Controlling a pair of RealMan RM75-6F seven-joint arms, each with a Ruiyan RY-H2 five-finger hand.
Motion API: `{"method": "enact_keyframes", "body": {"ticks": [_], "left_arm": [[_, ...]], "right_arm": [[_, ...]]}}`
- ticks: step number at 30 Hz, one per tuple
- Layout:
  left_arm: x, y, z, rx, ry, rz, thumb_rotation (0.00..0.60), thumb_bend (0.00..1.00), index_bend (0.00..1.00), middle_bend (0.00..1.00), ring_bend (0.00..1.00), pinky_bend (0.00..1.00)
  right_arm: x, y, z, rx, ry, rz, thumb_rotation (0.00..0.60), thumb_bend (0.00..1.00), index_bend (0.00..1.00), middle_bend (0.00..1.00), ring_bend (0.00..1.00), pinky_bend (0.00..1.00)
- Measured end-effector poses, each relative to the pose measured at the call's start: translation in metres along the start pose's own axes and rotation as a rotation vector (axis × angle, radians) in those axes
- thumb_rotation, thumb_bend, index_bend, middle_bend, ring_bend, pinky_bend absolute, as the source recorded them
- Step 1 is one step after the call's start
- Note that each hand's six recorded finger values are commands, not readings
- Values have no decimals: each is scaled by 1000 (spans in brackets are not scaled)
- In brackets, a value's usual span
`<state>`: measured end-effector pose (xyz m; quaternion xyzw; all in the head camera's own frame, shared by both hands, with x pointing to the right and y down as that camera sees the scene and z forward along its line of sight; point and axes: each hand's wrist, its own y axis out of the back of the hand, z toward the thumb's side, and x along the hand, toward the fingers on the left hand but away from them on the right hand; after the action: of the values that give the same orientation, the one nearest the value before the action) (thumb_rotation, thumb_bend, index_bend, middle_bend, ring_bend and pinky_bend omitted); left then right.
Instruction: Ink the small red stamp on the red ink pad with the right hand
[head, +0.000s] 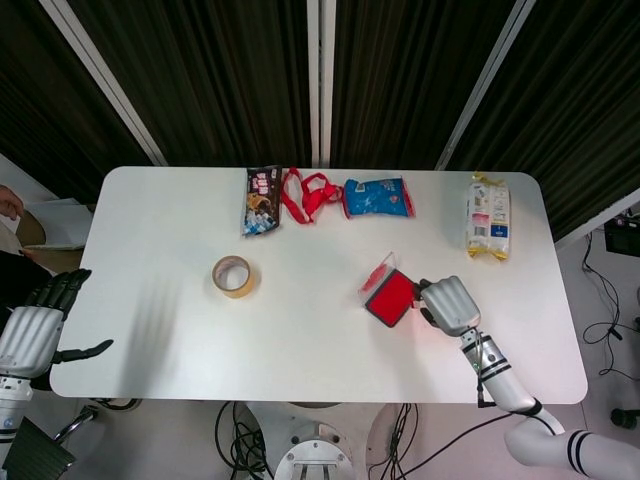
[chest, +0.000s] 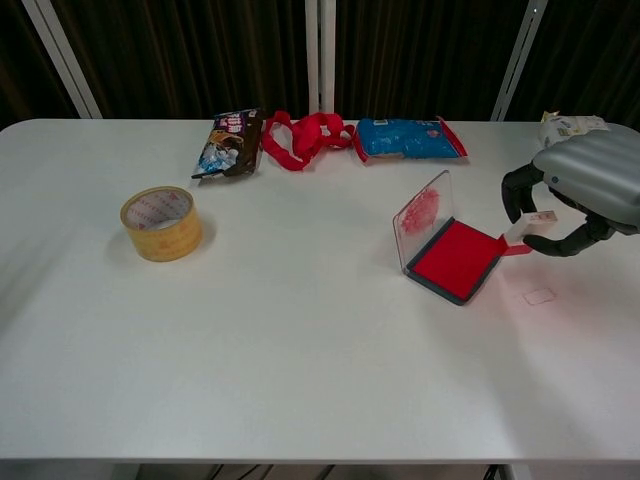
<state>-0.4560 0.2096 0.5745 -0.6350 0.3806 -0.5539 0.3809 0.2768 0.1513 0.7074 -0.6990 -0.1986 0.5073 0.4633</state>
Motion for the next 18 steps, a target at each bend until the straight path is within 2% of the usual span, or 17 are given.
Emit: {"method": "enact_keyframes", "body": {"ticks": [3, 9, 18], "left_arm": [[0, -1, -1, 0, 5, -4, 367, 0, 37, 84, 90, 204], [2, -1, 0, 0, 0, -4, 367, 0, 37, 84, 90, 205], [3, -1, -3, 2, 5, -4, 364, 0, 37, 84, 90, 204]], "right_arm": [[-11, 3, 7, 33, 27, 58, 600, 318, 644, 580, 866, 1000], [-29, 5, 18, 81, 42, 129, 600, 320, 645, 583, 866, 1000], [-46, -2, 35, 71, 61, 154, 600, 322, 656, 592, 866, 1000]]}}
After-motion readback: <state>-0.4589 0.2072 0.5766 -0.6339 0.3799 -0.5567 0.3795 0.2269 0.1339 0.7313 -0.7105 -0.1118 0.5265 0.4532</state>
